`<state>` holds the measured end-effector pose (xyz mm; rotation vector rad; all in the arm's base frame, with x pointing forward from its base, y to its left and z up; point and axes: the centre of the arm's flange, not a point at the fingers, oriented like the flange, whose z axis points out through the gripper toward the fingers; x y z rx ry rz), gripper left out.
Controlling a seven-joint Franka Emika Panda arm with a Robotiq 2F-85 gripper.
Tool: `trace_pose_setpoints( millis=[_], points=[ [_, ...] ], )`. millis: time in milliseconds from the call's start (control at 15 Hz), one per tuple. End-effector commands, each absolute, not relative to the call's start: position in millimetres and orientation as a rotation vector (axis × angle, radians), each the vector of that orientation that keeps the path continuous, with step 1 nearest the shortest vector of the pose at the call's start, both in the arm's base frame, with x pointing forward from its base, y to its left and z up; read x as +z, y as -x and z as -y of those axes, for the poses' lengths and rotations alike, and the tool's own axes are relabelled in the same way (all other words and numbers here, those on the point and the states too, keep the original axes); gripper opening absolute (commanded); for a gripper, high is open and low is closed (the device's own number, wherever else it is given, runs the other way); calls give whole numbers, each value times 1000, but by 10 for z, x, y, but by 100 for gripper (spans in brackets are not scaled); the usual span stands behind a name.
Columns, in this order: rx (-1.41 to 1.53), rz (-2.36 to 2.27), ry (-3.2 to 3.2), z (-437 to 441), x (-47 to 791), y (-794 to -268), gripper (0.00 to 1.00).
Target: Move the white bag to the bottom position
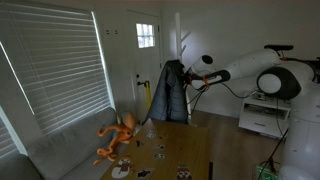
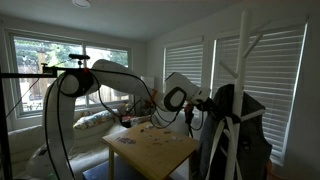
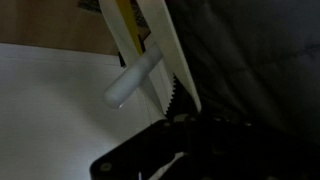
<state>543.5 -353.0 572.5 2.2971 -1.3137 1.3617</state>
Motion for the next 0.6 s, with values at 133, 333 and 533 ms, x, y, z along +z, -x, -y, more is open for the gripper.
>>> trace_pose_setpoints(
  millis=[133,333,533],
  points=[
    [1294,1328,-2343,3739,5724,-5474,29],
    [1251,1349,-2372,3655,5824,-5448,50],
    [1218,1380,-2409,3531,5969,-5430,70]
  ],
)
